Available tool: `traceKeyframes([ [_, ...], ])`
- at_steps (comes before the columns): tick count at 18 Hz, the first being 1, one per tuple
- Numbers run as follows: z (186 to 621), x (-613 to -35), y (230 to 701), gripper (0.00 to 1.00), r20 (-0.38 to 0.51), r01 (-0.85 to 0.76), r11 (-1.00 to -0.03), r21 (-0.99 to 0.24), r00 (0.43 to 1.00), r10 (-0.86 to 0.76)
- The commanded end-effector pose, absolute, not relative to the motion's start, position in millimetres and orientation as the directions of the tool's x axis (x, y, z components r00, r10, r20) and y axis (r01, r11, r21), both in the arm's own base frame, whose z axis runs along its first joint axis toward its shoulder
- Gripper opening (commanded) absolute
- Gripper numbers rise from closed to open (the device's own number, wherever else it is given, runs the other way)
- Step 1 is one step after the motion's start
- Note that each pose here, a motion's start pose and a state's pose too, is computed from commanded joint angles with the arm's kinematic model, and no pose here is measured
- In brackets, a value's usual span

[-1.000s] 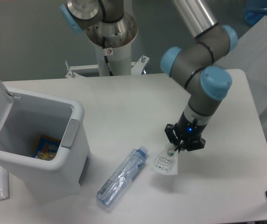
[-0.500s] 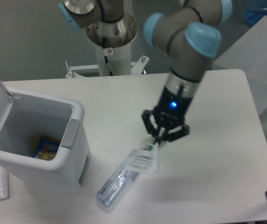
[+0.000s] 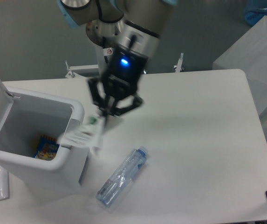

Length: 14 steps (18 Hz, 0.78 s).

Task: Place the trash in the trash can
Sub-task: 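Carry the wrapper over the white trash bin and open the gripper, then move the open gripper back down to the clear water bottle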

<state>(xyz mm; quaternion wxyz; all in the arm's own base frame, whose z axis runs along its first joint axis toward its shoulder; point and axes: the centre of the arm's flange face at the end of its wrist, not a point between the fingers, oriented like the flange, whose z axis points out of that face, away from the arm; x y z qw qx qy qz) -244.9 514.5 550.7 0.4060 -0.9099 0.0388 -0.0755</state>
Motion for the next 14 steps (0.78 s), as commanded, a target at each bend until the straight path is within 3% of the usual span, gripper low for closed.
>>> traceKeyframes([
  [2, 544.2, -216.9, 520.5, 0.00, 0.111, -0.037, -0.672, -0.739, 0.978, -0.176],
  [3, 542.6, -207.5, 523.5, 0.06, 0.114, -0.046, -0.674, -0.738, 0.975, -0.191],
  [4, 539.5, -200.1, 526.1, 0.35, 0.119, -0.052, -0.676, -0.735, 0.972, -0.204],
  [5, 537.1, -194.2, 528.0, 0.77, 0.120, -0.060, -0.678, -0.733, 0.969, -0.216],
  [6, 535.5, -193.7, 528.7, 1.00, 0.124, -0.058, -0.680, -0.731, 0.968, -0.216],
  [14, 530.6, -199.3, 524.2, 1.00, 0.129, -0.044, -0.682, -0.730, 0.971, -0.200],
])
